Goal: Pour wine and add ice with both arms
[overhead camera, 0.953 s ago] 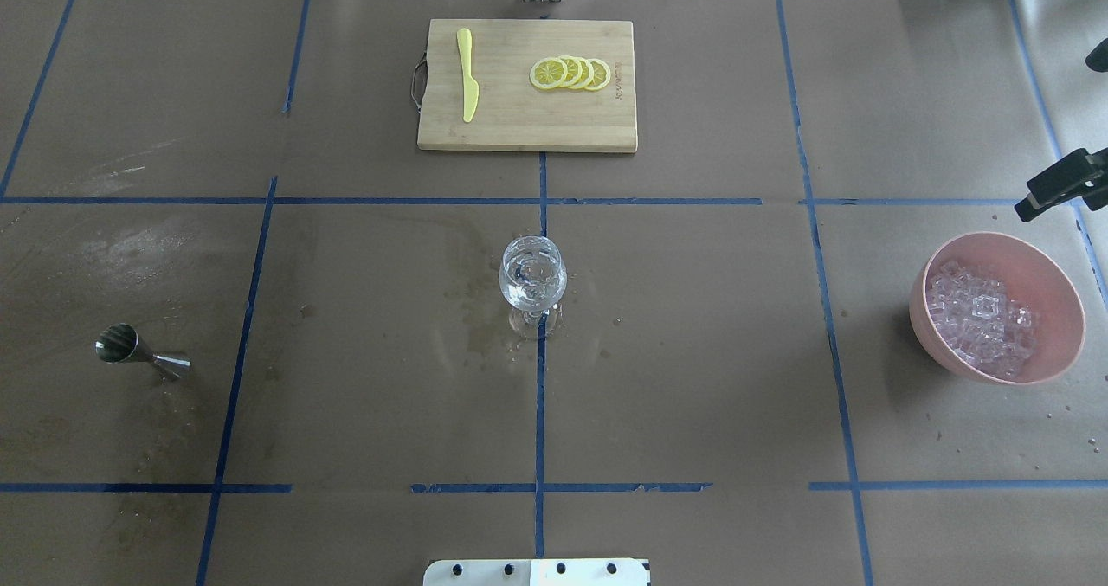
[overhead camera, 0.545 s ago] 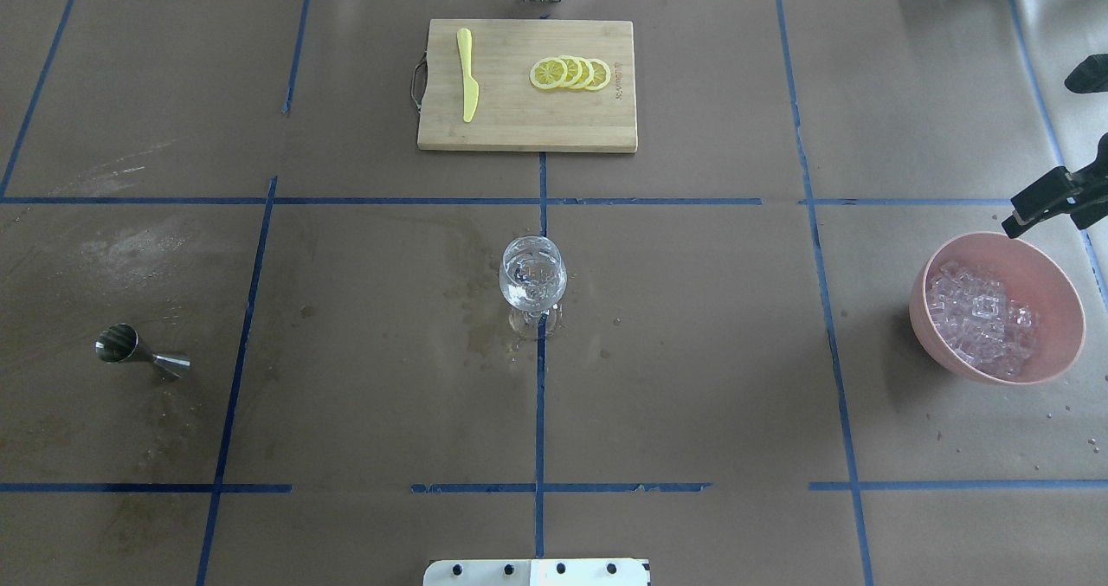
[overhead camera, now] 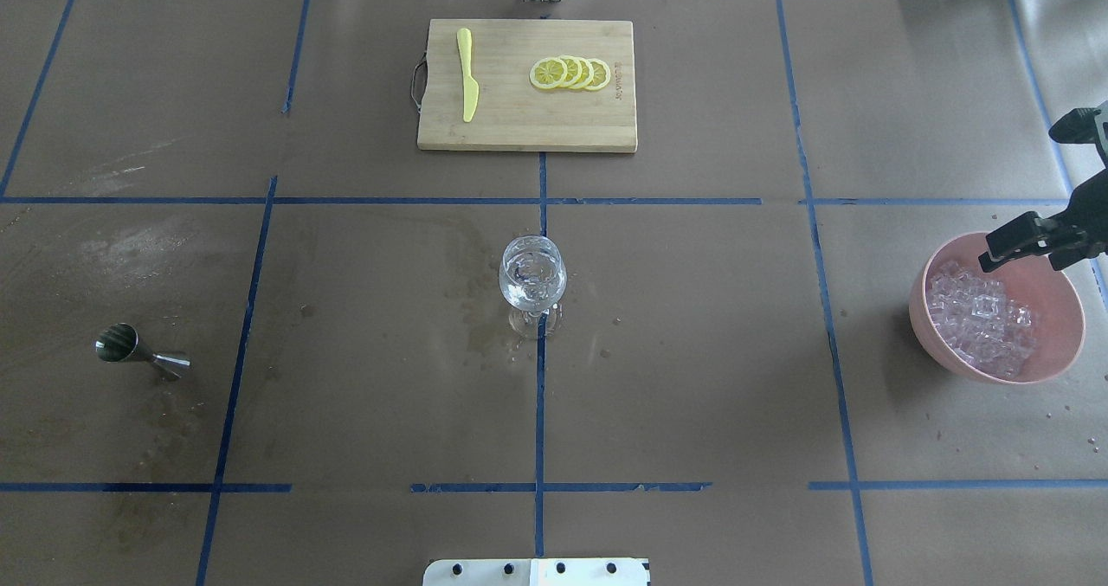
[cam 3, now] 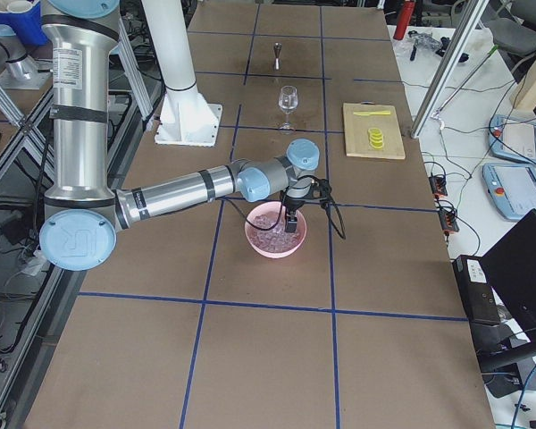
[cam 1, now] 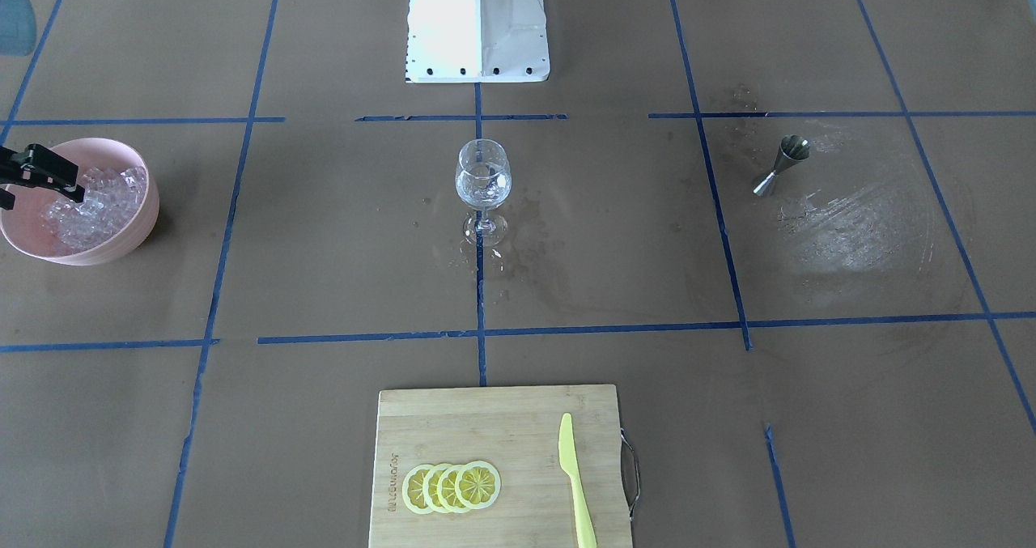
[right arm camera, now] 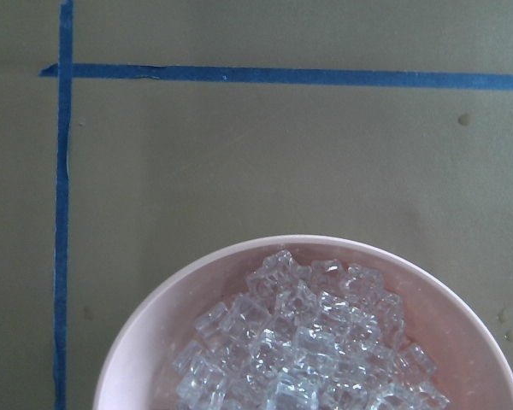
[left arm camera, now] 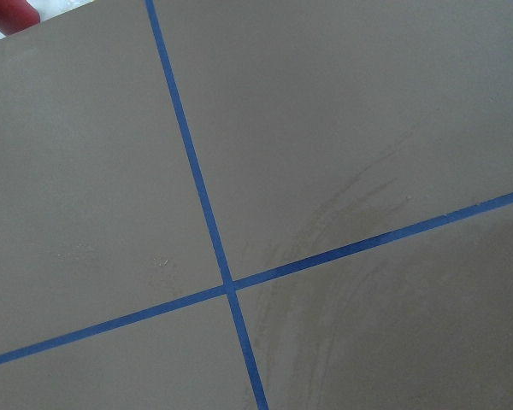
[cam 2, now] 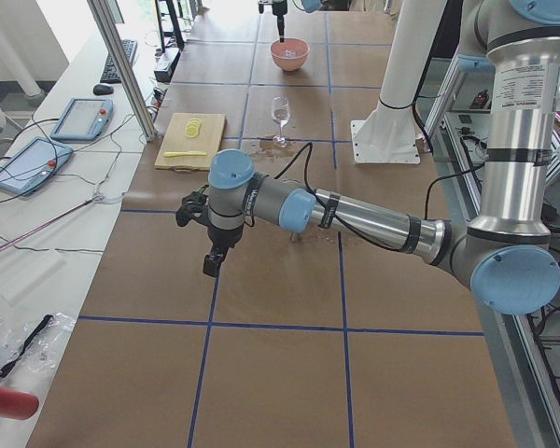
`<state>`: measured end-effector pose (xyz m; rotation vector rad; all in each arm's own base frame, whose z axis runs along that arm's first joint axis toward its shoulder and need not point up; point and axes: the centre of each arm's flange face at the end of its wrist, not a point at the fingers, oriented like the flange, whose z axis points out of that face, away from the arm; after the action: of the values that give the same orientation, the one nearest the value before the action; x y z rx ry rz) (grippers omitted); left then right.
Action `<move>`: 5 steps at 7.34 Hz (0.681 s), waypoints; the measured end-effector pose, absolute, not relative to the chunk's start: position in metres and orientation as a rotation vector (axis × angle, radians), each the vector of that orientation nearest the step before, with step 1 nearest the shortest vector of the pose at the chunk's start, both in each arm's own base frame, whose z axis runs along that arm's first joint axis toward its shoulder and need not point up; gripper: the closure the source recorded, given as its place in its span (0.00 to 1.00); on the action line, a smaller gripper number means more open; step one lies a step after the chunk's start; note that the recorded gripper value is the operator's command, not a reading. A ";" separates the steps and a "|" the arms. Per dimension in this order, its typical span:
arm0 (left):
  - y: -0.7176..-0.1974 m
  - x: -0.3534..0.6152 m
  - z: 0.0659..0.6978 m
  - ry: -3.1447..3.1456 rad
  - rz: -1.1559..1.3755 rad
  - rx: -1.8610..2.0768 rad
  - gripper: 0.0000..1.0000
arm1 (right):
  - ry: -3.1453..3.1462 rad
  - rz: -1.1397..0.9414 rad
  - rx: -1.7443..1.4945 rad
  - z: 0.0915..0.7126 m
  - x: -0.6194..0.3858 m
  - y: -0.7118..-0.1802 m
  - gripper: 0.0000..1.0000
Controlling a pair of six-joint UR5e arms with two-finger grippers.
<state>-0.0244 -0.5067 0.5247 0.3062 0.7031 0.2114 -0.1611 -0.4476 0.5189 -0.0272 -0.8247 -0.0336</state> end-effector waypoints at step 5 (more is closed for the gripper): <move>-0.506 -0.025 0.519 0.708 0.215 0.316 0.00 | -0.770 0.039 -0.041 0.545 -0.195 -0.426 0.25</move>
<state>-0.0250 -0.5056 0.5188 0.3163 0.7079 0.2147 -0.1948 -0.4264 0.5445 -0.0406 -0.7700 0.0387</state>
